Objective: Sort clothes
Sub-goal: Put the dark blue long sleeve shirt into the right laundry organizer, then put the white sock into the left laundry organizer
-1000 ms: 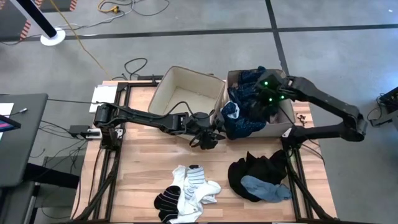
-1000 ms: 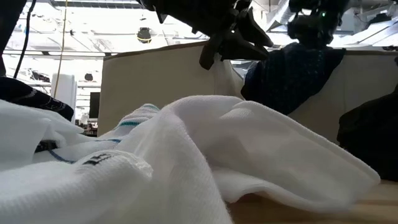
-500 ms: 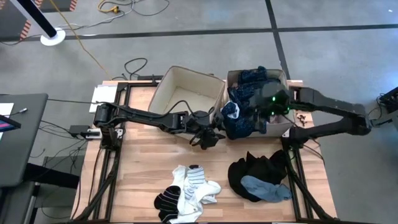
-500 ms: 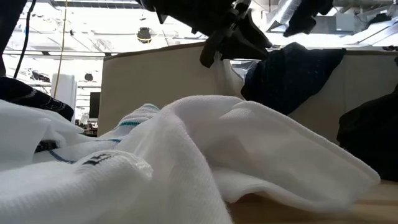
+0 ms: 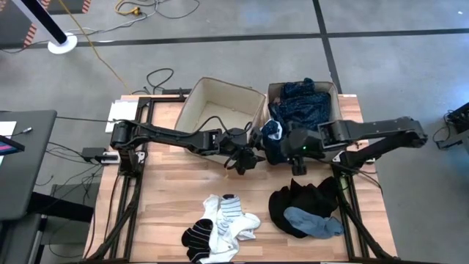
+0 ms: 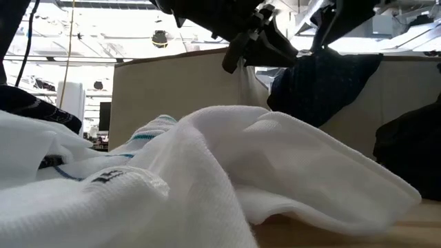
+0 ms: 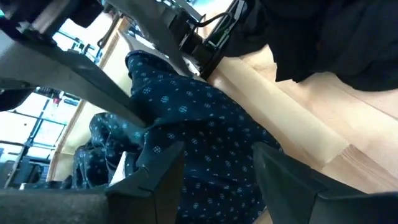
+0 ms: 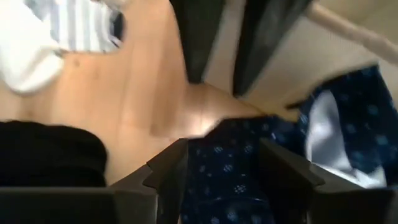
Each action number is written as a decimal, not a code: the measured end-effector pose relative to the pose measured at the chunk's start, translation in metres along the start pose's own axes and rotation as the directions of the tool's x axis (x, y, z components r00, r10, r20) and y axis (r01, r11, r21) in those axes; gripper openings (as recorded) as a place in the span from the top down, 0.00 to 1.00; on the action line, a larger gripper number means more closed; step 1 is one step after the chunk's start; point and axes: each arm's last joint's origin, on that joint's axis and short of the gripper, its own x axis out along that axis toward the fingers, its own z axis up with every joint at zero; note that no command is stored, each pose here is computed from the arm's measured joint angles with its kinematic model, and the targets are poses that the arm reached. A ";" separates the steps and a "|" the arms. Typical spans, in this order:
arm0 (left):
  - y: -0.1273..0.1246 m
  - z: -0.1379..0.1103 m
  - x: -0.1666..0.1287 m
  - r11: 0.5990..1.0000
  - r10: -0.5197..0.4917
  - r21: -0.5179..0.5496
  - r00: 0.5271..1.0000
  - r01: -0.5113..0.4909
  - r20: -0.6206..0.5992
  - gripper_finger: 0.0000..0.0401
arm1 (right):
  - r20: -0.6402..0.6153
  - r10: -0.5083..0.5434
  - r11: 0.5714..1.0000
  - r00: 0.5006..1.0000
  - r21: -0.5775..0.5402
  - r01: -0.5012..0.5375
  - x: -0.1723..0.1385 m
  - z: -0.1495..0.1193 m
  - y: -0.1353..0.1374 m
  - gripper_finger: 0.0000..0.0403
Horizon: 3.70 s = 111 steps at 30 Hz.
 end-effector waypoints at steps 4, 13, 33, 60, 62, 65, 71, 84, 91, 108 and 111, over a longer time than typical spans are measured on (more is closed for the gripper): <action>0.000 0.000 0.000 1.000 -0.001 -0.014 1.000 0.001 -0.002 0.54 | -0.055 -0.074 0.997 0.996 0.006 0.074 0.001 -0.004 -0.002 0.52; 0.000 0.000 0.000 1.000 -0.007 -0.030 1.000 0.007 0.001 0.54 | -0.095 -0.131 0.991 0.987 -0.014 0.131 0.000 -0.008 -0.002 0.71; -0.001 -0.001 0.000 0.999 -0.019 -0.040 1.000 0.019 0.008 0.54 | 0.048 -0.187 0.980 0.981 -0.062 0.190 -0.037 0.017 0.003 0.99; -0.003 0.001 0.000 0.992 -0.039 -0.119 0.999 0.043 0.028 0.54 | -0.483 -0.440 0.710 0.757 0.329 0.622 -0.017 -0.049 -0.096 0.99; -0.004 0.001 0.000 0.992 -0.048 -0.119 0.999 0.050 0.024 0.54 | -0.499 -0.405 0.711 0.766 0.354 0.607 -0.004 -0.059 -0.099 0.99; -0.006 0.001 0.000 0.991 -0.060 -0.119 0.998 0.062 0.018 0.54 | -0.521 -0.369 0.707 0.770 0.380 0.596 0.013 -0.075 -0.103 0.99; -0.008 0.001 0.000 0.989 -0.076 -0.129 0.997 0.077 0.011 0.54 | -0.484 -0.305 0.700 0.820 0.470 0.537 0.049 -0.106 -0.109 0.99; -0.008 0.001 0.000 0.984 -0.089 -0.151 0.996 0.093 0.032 0.54 | -0.388 -0.209 0.639 0.898 0.641 0.426 0.091 -0.159 -0.106 0.99; -0.010 0.004 0.000 0.979 -0.101 -0.175 0.994 0.107 0.047 0.54 | -0.331 -0.212 0.653 0.919 0.652 0.385 0.088 -0.150 -0.106 0.93; -0.056 0.028 -0.013 0.888 -0.426 -0.168 0.903 0.428 0.054 0.54 | 0.115 -0.313 0.782 0.943 0.594 0.187 -0.001 -0.079 -0.078 0.48; -0.057 0.027 -0.014 0.882 -0.434 -0.179 0.900 0.435 0.047 0.54 | 0.171 -0.312 0.784 0.935 0.602 0.152 -0.012 -0.077 -0.071 0.43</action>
